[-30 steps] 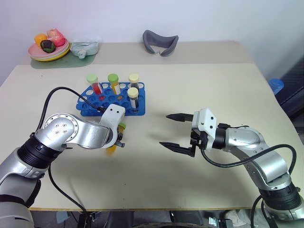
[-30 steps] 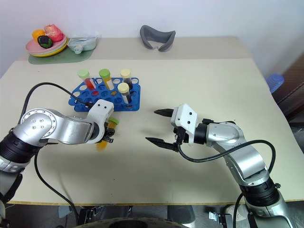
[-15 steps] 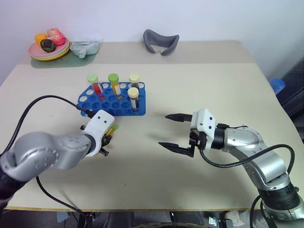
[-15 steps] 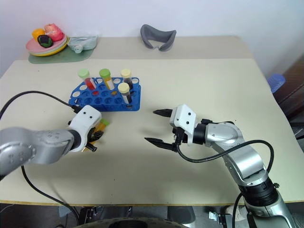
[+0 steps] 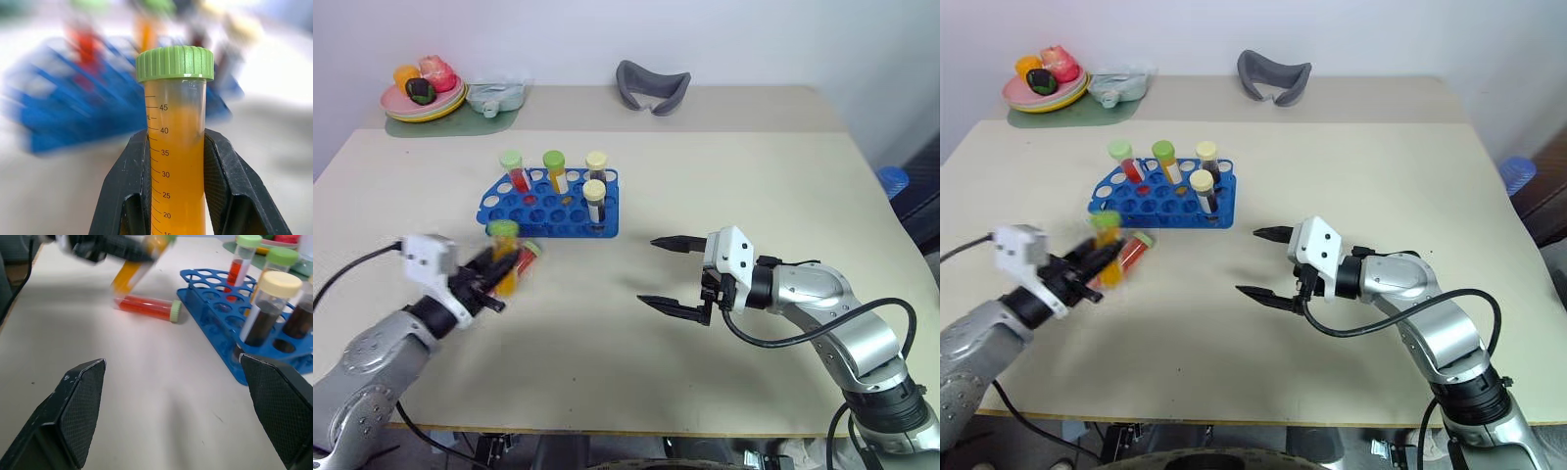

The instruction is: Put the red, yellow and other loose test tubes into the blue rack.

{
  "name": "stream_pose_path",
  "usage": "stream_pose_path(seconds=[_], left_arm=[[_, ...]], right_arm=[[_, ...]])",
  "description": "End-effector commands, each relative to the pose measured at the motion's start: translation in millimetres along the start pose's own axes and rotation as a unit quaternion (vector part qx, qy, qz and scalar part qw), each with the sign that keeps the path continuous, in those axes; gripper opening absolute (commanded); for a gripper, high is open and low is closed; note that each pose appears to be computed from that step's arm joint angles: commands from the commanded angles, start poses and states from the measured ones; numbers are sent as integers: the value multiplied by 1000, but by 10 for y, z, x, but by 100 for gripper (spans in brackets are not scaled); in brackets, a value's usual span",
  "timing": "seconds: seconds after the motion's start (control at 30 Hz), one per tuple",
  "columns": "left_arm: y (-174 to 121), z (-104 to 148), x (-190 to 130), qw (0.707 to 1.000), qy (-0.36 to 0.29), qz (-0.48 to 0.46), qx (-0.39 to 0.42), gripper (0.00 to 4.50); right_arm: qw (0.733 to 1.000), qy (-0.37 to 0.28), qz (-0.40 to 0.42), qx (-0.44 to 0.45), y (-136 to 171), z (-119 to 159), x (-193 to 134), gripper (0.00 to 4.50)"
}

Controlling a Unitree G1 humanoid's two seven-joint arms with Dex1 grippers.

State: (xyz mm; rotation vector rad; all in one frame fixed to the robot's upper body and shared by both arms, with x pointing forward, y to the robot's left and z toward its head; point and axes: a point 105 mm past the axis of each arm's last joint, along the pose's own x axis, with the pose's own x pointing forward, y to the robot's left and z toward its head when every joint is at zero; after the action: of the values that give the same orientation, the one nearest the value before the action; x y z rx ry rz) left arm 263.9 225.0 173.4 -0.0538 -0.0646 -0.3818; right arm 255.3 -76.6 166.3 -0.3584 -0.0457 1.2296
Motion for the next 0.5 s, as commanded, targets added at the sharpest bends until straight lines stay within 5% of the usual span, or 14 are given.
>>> stream_pose_path(seconds=[0.03,0.2,0.5], left_arm=[[43,450,163,991,-118,45,38,80],[-119,491,520,977,-155,38,143,80],[-134,182,918,975,-182,44,118,80]], right_arm=[[1000,-18,0,-14,-10,91,8,450],[999,-29,-8,-12,-61,117,63,450],[996,-52,-65,16,-157,111,138,450]])
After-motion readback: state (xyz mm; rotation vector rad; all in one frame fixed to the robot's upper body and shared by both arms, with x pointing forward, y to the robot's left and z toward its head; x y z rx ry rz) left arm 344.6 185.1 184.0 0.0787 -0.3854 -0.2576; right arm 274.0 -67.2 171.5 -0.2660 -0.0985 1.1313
